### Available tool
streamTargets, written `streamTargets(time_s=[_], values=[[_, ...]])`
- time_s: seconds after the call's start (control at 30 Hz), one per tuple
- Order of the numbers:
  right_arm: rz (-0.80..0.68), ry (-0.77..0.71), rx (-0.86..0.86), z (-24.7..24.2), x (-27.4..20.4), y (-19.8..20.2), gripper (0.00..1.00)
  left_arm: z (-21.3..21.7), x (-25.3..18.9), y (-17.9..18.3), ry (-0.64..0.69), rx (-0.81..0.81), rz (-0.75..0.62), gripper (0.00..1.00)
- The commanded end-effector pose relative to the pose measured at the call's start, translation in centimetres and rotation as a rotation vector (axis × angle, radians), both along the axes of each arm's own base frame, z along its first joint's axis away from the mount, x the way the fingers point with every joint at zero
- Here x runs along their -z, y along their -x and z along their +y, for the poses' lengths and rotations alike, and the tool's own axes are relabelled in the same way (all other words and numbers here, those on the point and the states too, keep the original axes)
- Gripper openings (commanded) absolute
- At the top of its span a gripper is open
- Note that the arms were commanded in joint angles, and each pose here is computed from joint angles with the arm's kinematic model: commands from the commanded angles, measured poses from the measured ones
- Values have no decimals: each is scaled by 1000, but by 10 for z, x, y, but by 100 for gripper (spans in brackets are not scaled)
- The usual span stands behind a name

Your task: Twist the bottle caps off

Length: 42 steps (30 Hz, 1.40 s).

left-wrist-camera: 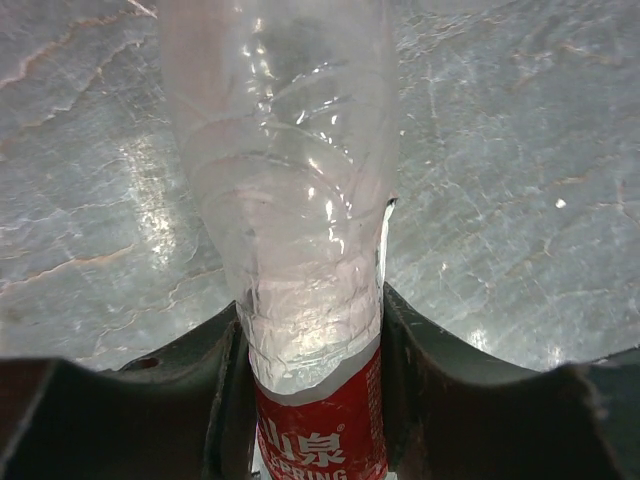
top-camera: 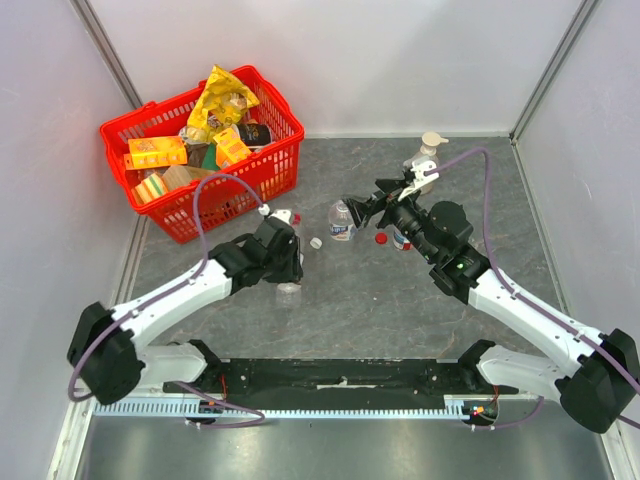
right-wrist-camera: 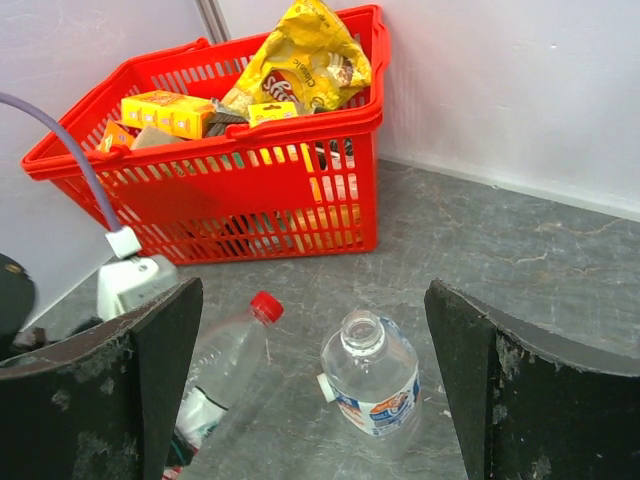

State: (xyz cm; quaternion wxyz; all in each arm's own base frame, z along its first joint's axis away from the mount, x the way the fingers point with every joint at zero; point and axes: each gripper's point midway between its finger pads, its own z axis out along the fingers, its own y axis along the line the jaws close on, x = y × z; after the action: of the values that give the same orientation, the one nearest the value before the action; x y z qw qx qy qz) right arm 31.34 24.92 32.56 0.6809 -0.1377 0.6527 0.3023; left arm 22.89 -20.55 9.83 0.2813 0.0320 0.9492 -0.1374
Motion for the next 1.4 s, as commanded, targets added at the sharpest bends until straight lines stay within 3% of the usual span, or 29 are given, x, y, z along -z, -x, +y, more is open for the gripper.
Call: streamTargets(time_s=[0.0, 0.37, 0.6, 1.0, 1.27, 1.37], values=[[1, -56, -44, 9, -23, 2, 98, 7, -50, 5, 1, 107, -96, 48], [150, -192, -368, 67, -44, 24, 98, -5, -142, 46, 235, 444, -388, 53], [287, -318, -579, 98, -48, 42, 95, -7, -154, 65, 304, 554, -493, 55], [420, -406, -759, 122, -33, 53, 53, -10, -153, 71, 315, 614, -516, 55], [439, -399, -775, 122, -26, 57, 46, -7, -153, 69, 300, 603, -524, 55], [433, -403, -796, 121, -29, 61, 28, -7, -153, 68, 298, 602, -526, 55]])
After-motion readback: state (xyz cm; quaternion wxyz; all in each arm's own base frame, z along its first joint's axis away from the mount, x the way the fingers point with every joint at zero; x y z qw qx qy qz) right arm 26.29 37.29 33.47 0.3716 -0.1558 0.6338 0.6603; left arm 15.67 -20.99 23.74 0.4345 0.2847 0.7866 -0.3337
